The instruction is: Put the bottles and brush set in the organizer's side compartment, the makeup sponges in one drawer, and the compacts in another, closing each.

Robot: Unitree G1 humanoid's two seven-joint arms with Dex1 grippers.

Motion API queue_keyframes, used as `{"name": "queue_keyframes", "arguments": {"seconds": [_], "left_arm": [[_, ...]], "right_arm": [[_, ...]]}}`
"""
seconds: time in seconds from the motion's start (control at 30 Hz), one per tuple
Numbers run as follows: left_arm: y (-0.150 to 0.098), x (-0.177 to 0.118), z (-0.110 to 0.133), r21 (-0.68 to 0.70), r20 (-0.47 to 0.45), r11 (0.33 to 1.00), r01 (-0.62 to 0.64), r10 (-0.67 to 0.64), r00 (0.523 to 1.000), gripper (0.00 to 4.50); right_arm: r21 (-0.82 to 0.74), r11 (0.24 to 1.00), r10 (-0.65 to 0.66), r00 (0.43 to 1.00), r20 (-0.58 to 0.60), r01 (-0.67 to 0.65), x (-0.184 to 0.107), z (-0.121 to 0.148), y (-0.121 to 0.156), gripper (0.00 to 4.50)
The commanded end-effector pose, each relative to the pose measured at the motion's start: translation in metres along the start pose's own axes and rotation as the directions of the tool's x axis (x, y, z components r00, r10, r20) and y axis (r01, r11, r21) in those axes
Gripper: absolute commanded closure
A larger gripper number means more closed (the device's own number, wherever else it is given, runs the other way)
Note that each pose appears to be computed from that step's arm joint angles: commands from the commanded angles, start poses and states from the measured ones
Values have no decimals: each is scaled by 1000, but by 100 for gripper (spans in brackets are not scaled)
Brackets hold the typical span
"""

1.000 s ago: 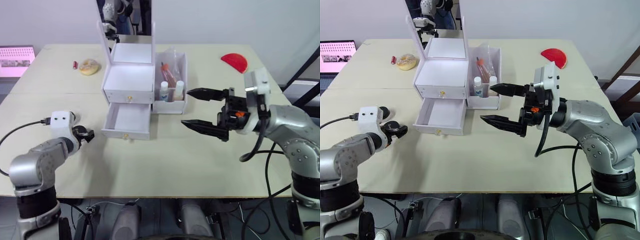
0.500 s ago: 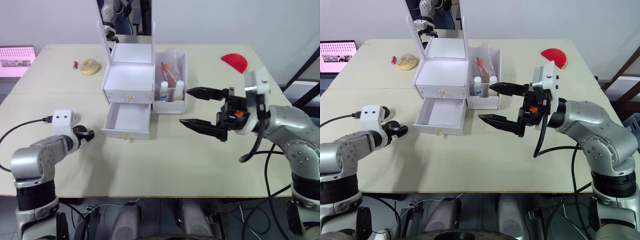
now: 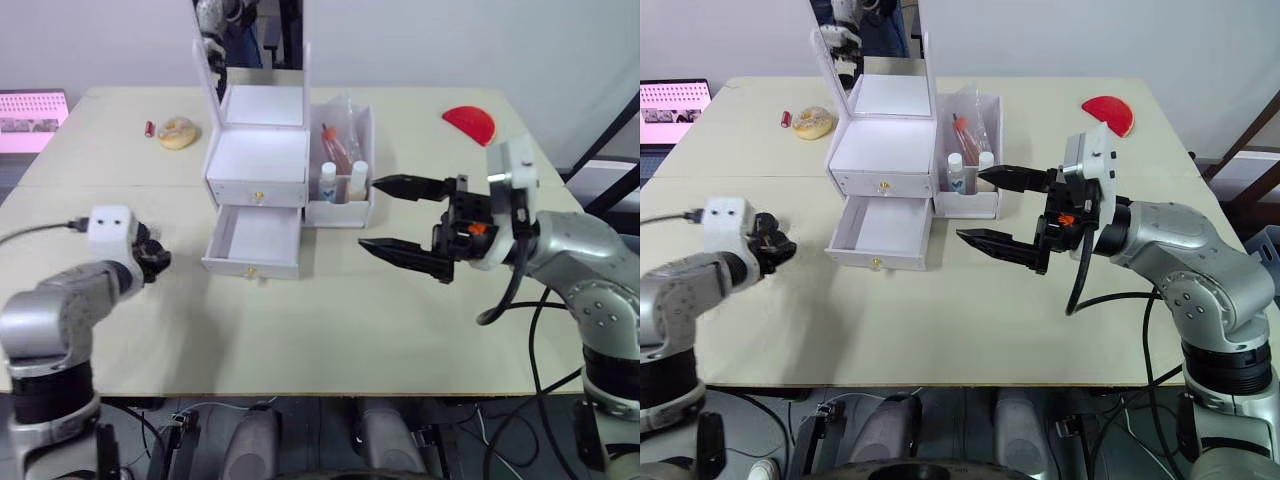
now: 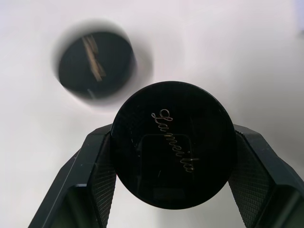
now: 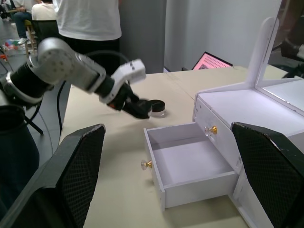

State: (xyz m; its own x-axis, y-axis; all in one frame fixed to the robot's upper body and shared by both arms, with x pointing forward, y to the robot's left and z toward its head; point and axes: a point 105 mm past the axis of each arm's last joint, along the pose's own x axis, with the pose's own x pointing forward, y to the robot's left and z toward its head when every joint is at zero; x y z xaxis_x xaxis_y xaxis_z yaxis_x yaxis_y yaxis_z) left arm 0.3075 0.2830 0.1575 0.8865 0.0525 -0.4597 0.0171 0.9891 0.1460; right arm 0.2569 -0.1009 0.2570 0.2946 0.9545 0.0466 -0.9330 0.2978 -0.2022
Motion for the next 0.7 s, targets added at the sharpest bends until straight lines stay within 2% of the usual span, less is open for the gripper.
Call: {"name": "queue_keyframes", "arguments": {"seconds": [0.03, 0.1, 0.23, 0.4, 0.57, 0.7], "left_arm": [[-11, -19, 35, 127, 107, 977, 174, -188, 976, 183], [-21, -24, 45, 224, 108, 930, 291, -320, 941, 183], [-44, -25, 62, 372, 104, 804, 465, -534, 839, 183], [-72, -17, 61, 476, -11, 583, 659, -745, 667, 183], [-83, 2, 55, 530, -108, 473, 704, -785, 610, 183], [-88, 11, 54, 544, -158, 429, 722, -792, 590, 183]], "right_arm": [[-40, 999, -2, 1000, 4, 2, -1, 6, 2, 0], [-38, 999, -7, 1000, 2, 7, -1, 5, 2, 0], [-39, 999, -22, 1000, 4, 22, -1, 3, 1, 0], [-42, 998, -53, 999, 6, 53, -2, 1, 3, 0], [-43, 994, -98, 995, 12, 98, -4, 0, 7, 0], [-44, 989, -138, 990, 14, 138, -9, -1, 9, 0]]}}
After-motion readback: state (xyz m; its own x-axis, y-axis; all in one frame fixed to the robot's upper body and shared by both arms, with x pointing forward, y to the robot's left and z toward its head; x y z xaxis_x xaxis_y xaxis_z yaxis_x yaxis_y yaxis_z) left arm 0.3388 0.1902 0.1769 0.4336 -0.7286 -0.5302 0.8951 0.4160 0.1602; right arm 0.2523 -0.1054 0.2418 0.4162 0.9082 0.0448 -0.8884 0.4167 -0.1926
